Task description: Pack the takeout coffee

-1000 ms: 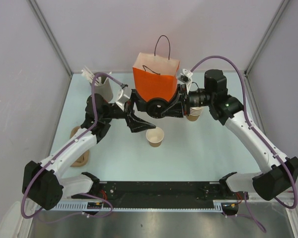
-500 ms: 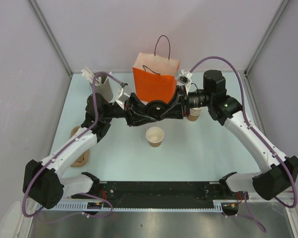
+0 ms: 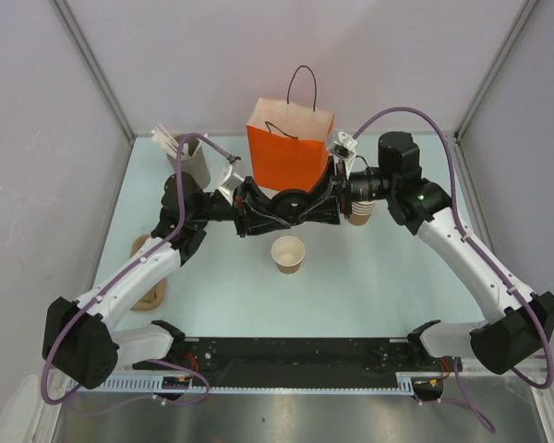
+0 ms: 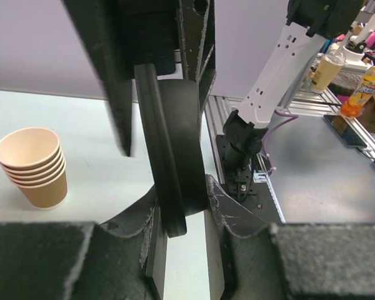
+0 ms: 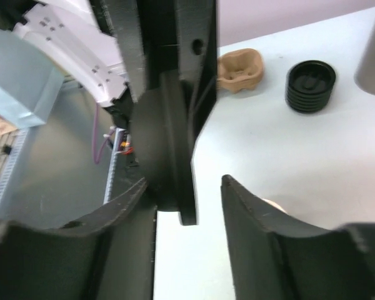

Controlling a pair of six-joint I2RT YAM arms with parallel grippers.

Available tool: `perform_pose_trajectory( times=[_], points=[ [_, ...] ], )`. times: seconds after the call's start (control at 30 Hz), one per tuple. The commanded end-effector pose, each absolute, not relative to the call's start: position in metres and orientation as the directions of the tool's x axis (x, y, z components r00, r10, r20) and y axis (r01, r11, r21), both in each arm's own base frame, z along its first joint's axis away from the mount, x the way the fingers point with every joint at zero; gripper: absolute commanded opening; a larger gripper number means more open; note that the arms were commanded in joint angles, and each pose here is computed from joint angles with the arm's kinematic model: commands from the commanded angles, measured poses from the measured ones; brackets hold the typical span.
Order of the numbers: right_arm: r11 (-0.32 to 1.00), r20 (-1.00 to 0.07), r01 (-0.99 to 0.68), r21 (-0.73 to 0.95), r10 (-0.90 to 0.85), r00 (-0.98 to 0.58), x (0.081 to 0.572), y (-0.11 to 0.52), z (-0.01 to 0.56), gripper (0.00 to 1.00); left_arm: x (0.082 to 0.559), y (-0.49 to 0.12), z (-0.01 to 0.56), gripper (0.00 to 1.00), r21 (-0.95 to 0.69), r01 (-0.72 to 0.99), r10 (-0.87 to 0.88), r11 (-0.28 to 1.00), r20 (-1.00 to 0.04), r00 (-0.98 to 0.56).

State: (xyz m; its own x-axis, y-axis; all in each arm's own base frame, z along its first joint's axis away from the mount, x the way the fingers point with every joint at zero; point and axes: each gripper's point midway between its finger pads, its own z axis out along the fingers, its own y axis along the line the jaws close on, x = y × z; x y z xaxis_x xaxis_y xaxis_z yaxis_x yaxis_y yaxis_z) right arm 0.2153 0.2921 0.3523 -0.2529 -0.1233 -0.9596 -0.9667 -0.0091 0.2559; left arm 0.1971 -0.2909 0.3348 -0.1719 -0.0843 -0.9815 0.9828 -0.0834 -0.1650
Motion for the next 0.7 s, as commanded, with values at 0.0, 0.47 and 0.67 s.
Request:
perform_pose_trajectory(
  times=[0.0, 0.47, 0.67],
  points=[
    [0.104, -0.979, -0.981, 0.161, -0.112, -0.173, 0.228, 0.281, 0.360, 0.58, 0.192, -0.291, 0.344, 0.17, -0.102, 0.989, -0.088, -0.104, -0.990, -0.111],
    [0.472, -0.921, -0.819, -0.326, -0.355, 0.162, 0.259, 0.242, 0.374, 0.76, 0.242, -0.290, 0.332, 0.15, -0.167, 0.970, -0.067, 0.176, -0.985, -0.158],
    [0.478, -0.853, -0.740, -0.473, -0.459, 0.249, 0.262, 0.247, 0.376, 0.71, 0.251, -0.291, 0.318, 0.17, -0.206, 0.955, -0.050, 0.212, -0.979, -0.200]
  ],
)
